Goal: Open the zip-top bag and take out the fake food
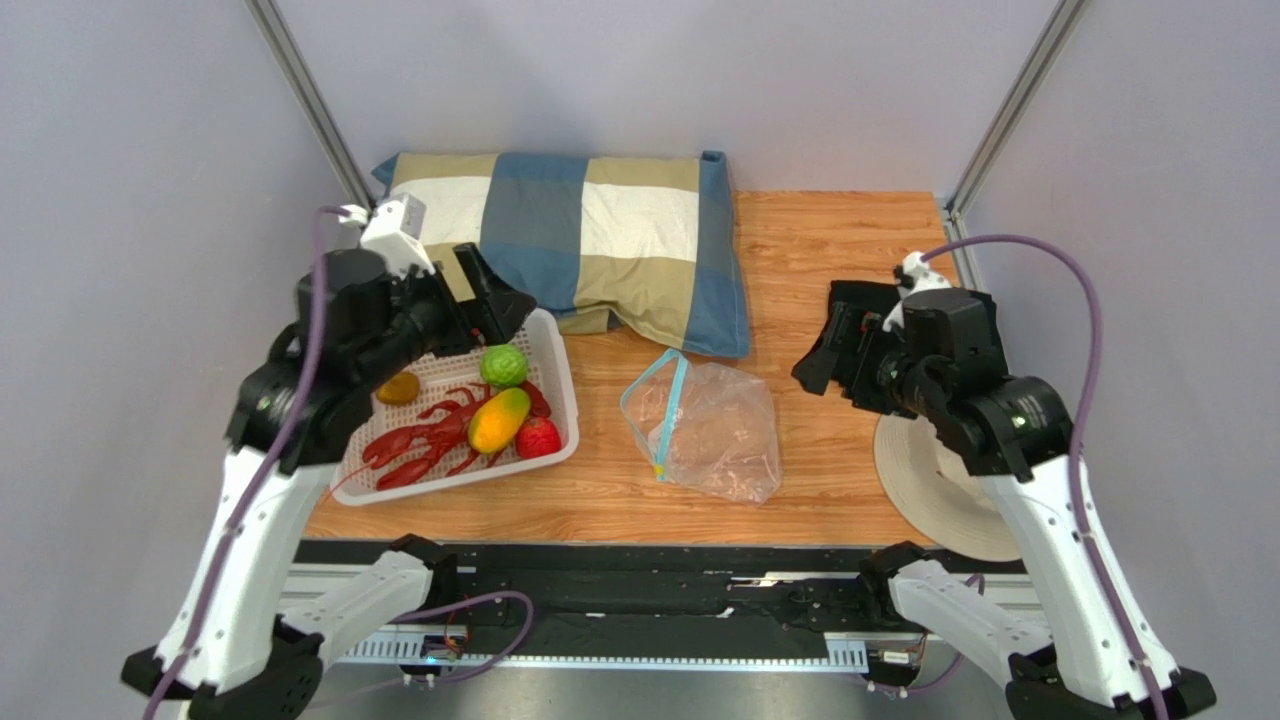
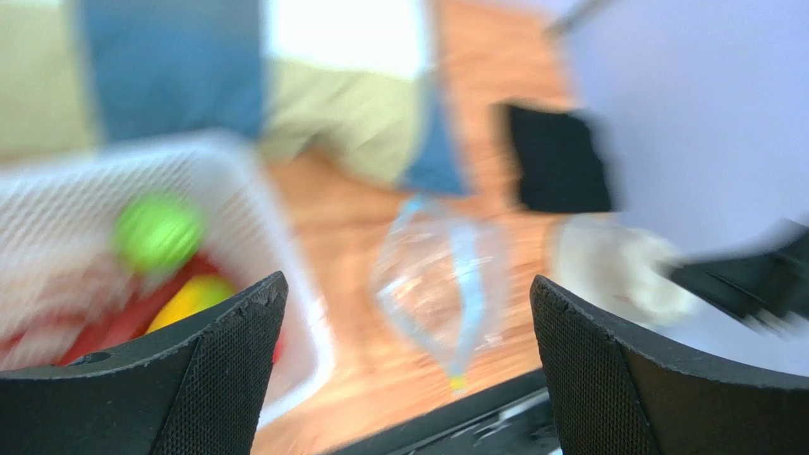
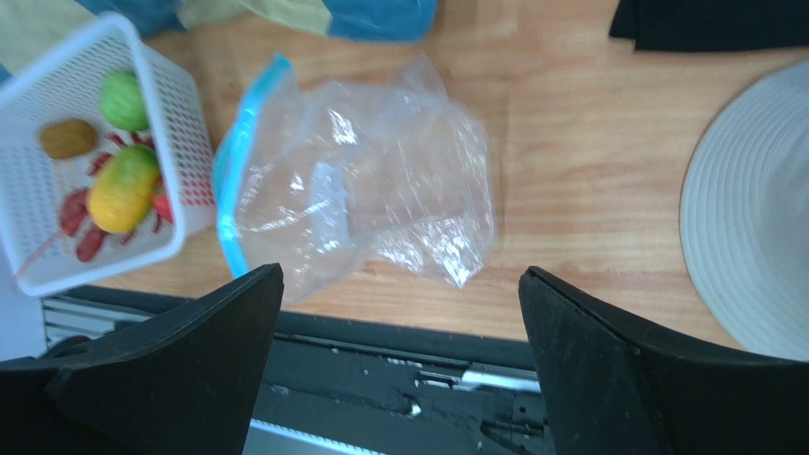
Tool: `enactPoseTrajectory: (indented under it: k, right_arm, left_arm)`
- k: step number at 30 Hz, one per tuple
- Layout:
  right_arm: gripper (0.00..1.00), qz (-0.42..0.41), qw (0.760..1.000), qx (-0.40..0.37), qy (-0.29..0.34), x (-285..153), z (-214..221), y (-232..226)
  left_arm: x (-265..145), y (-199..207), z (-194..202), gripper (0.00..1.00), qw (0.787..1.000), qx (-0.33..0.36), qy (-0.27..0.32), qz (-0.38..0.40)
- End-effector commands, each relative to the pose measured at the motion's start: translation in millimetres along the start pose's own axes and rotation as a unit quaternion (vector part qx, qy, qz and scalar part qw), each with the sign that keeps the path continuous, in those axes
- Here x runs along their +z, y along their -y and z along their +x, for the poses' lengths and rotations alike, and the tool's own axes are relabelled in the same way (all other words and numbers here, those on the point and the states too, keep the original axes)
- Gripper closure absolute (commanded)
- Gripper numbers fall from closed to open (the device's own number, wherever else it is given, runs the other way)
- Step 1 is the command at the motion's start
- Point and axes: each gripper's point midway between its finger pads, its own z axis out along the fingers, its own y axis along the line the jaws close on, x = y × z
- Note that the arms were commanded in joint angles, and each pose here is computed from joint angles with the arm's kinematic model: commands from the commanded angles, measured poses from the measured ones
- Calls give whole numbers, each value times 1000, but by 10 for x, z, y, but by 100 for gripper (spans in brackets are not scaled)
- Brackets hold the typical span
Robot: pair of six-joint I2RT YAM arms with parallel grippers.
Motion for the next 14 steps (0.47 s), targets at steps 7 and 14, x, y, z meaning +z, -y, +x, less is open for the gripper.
enactPoseTrajectory:
  k: [7, 14]
  right_arm:
    - [0, 6, 976, 23, 217, -880, -957, -86]
    - [0, -32, 958, 8, 284, -1230, -1061, -133]
  left_arm:
    - [-1147, 1367, -576, 1, 932, 140, 135, 306]
    - [-1529, 1298, -763, 1, 918, 169, 198, 300]
